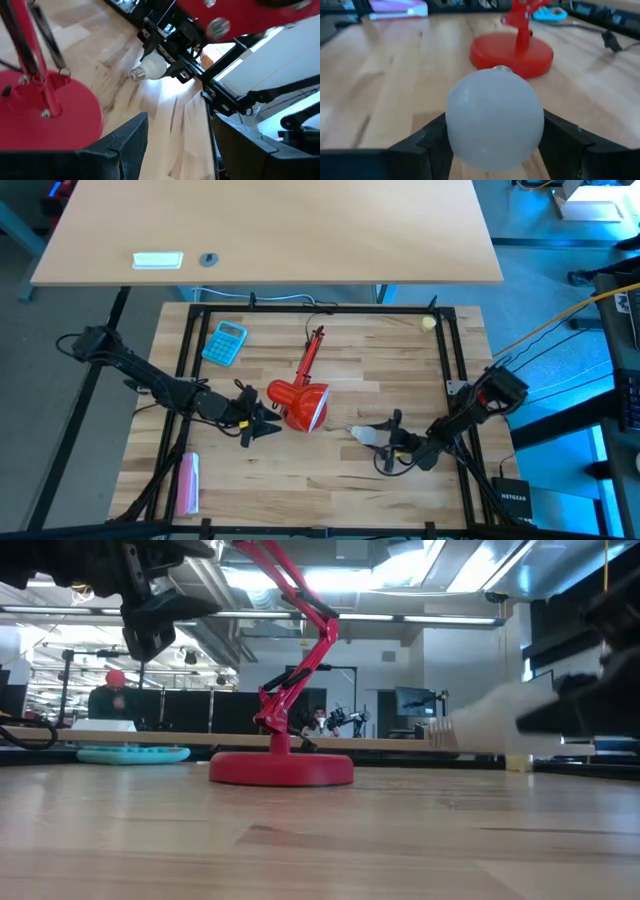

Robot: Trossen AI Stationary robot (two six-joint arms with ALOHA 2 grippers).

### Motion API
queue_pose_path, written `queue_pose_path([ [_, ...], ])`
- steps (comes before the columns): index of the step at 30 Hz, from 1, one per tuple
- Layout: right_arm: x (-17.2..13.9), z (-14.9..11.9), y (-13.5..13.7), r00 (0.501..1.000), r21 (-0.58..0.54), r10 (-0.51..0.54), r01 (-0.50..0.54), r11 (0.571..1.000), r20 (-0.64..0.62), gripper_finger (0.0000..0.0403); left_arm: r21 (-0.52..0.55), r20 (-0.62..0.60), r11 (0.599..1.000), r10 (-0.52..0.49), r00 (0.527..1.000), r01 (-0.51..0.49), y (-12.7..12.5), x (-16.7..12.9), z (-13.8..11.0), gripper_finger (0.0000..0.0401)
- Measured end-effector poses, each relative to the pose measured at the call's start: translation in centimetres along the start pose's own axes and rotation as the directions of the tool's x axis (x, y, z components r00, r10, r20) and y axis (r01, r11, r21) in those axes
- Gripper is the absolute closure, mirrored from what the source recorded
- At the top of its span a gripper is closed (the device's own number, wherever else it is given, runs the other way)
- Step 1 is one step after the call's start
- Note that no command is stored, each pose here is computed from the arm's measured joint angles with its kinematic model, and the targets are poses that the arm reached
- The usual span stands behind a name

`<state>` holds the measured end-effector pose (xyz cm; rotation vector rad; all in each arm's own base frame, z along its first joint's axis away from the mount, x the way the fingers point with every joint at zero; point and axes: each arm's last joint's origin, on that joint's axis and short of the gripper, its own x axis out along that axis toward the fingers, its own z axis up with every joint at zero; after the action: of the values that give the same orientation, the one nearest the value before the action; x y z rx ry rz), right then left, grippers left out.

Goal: Screw lightbulb
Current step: Insert the lightbulb into the lamp

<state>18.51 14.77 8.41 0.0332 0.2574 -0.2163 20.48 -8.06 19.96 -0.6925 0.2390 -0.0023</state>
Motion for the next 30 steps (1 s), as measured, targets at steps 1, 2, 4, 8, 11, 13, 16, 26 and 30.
queue_pose_path([
  [1, -0.1, 0.4, 0.0, 1.000, -0.004, 0.006, -0.006, 1.000, 0.010, 0.0173, 0.002, 0.004, 1.000, -0.007, 1.000, 0.007, -0.1, -0.1, 0.1, 0.0189],
  [2, -0.2, 0.9, 0.1, 1.000, -0.006, 0.011, -0.010, 1.000, 0.021, 0.0177, 0.003, 0.009, 1.000, -0.017, 1.000, 0.017, -0.2, -0.3, 0.2, 0.0189],
  [4, -0.5, 2.0, 0.1, 0.999, -0.002, 0.021, -0.021, 1.000, 0.048, 0.0178, 0.009, 0.004, 0.998, -0.058, 0.998, 0.058, -0.6, -0.7, 0.6, 0.0189],
  [8, -1.3, 4.3, -0.2, 0.996, -0.002, 0.035, -0.035, 0.999, 0.088, 0.0175, -0.037, -0.017, 0.990, -0.137, 0.990, 0.136, -1.2, -2.1, 1.3, 0.0195],
  [11, -2.1, 6.1, -0.7, 0.993, 0.004, 0.041, -0.042, 0.999, 0.113, 0.0178, -0.024, -0.019, 0.989, -0.149, 0.989, 0.148, -1.7, -3.5, 2.3, 0.0204],
  [13, -2.7, 7.1, -1.1, 0.991, 0.009, 0.043, -0.045, 0.999, 0.128, 0.0180, 0.017, 0.004, 0.987, -0.159, 0.987, 0.159, -2.0, -4.5, 3.1, 0.0210],
  [16, -3.5, 8.6, -1.7, 0.986, 0.033, 0.049, -0.055, 0.998, 0.162, 0.0180, 0.098, 0.073, 0.976, -0.204, 0.976, 0.196, -2.3, -5.7, 4.3, 0.0215],
  [26, -5.3, 11.7, -3.3, 0.965, 0.121, 0.015, -0.048, 0.991, 0.262, 0.0178, 0.248, 0.350, 0.959, -0.220, 0.911, 0.137, -1.9, -7.1, 7.9, 0.0161],
  [30, -5.5, 12.5, -3.3, 0.960, 0.144, 0.005, -0.047, 0.988, 0.281, 0.0178, 0.267, 0.327, 0.951, -0.243, 0.913, 0.157, -1.2, -7.2, 8.7, 0.0118],
])
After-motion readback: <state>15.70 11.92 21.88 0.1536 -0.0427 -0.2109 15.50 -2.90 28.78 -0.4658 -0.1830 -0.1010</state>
